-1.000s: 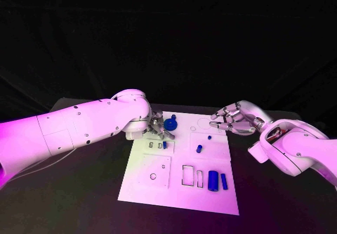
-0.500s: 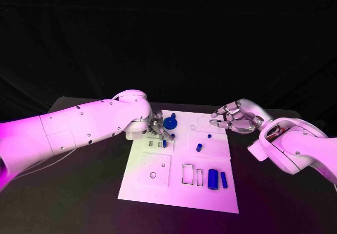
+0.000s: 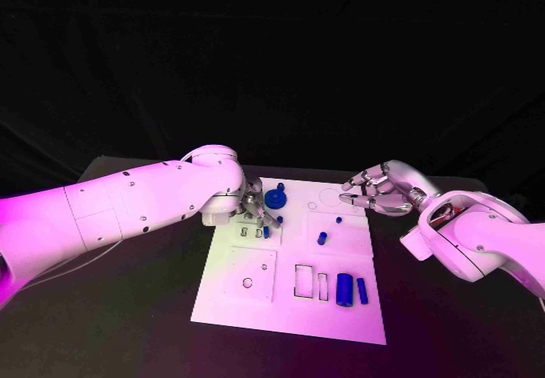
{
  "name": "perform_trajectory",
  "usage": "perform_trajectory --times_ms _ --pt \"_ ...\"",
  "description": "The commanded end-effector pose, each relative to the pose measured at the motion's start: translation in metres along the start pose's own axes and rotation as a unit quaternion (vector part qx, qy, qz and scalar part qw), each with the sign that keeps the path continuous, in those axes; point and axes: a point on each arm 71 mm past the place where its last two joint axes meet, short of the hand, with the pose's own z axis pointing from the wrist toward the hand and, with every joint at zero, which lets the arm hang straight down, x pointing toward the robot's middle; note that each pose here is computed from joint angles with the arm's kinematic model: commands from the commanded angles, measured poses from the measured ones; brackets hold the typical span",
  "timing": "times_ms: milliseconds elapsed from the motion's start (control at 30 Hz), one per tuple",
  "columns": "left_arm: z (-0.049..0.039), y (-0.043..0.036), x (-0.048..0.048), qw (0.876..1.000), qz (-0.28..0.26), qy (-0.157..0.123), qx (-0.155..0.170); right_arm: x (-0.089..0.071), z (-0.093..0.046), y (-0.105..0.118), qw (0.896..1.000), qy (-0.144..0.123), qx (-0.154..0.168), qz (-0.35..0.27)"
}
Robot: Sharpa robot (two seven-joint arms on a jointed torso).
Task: Assemble the parts on the task board
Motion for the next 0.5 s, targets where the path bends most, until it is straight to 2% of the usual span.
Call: perform_trajectory --times_ms 33,500 --pt "-0.0001 0.0011 0.0017 1.000 0.011 0.011 -0.013 0.0007 0.0001 -0.0002 1.000 0.000 -0.001 -0.005" --pt "0.0000 0.0000 0.0036 1.000 0.016 0.018 -0.009 0.0006 0.0000 -0.0008 1.000 0.000 0.000 -0.005"
